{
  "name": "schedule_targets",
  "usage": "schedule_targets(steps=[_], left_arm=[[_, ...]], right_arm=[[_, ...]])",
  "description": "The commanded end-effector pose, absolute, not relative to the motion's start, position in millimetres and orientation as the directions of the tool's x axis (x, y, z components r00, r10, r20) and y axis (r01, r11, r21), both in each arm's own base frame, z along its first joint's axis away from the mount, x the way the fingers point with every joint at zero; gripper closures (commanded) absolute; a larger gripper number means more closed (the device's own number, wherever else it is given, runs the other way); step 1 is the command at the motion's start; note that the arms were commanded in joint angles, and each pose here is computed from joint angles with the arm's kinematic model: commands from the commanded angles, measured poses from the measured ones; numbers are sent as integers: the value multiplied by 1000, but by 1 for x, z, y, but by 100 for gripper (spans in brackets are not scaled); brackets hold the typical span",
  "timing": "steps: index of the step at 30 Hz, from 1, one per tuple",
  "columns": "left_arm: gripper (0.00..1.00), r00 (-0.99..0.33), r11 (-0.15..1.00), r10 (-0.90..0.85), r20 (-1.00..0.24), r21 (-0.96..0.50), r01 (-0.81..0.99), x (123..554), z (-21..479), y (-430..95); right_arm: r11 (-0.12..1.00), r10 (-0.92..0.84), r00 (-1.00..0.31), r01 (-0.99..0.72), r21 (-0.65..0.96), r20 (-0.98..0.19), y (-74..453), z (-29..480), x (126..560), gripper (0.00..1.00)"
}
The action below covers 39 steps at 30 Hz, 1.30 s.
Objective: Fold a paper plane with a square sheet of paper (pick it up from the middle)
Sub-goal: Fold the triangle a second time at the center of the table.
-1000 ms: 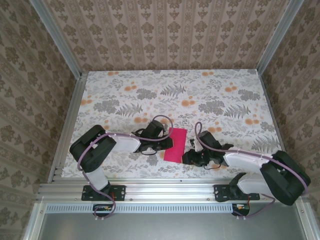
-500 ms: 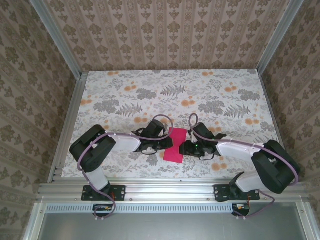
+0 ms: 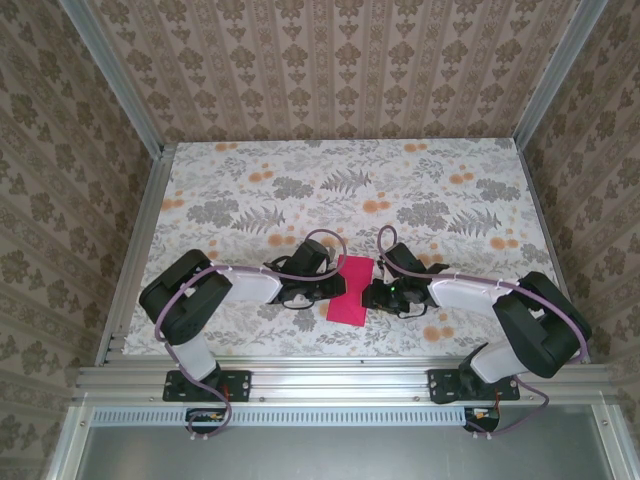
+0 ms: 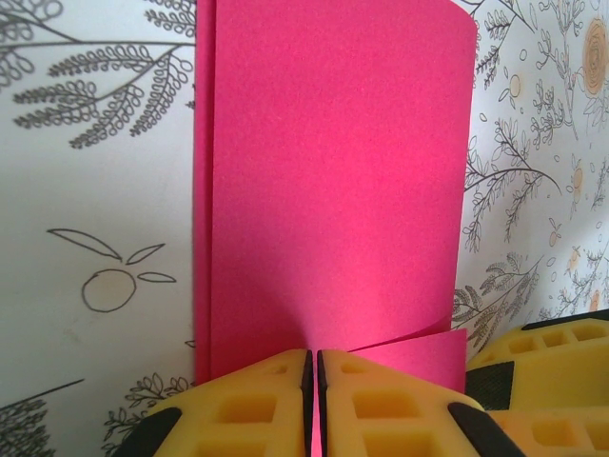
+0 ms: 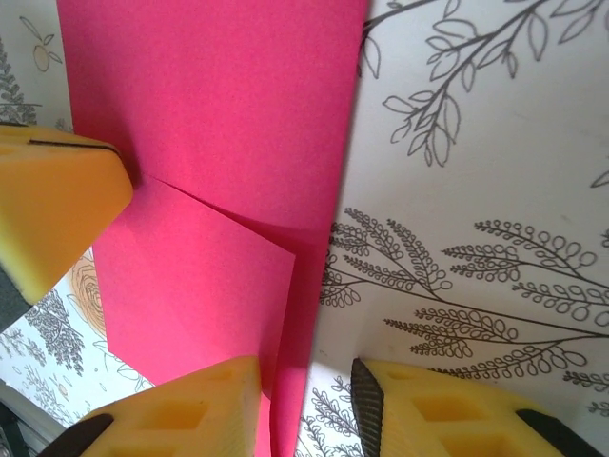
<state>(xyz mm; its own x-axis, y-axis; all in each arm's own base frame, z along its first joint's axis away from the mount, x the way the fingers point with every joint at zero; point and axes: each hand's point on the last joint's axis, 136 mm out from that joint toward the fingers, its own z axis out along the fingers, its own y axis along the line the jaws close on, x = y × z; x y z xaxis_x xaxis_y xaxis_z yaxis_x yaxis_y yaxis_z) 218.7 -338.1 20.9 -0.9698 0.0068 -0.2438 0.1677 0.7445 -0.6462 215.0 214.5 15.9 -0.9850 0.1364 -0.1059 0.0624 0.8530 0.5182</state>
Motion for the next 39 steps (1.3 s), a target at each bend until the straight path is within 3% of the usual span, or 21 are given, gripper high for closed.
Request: schedule_targets(steps=[1,17,34,39], left_arm=[[87,-971,765,15,-239,-623,165,215,19,-335],[86,-971,764,17,-239,-623,167,216,21,-336],[86,-968,777,14,-252,-607,169,217,26,-332],[86,-967,777,14,-253,-606,170,218,27,-332]], right_arm=[[814,145,-976,25,580,-161,234,21,234,69],[790,183,-971,53,611,-153,236,28,237,71],[817,235,-956,97,568,-176,209,21,234,60],[786,212,-968,86,613,-137,222,17,234,59]])
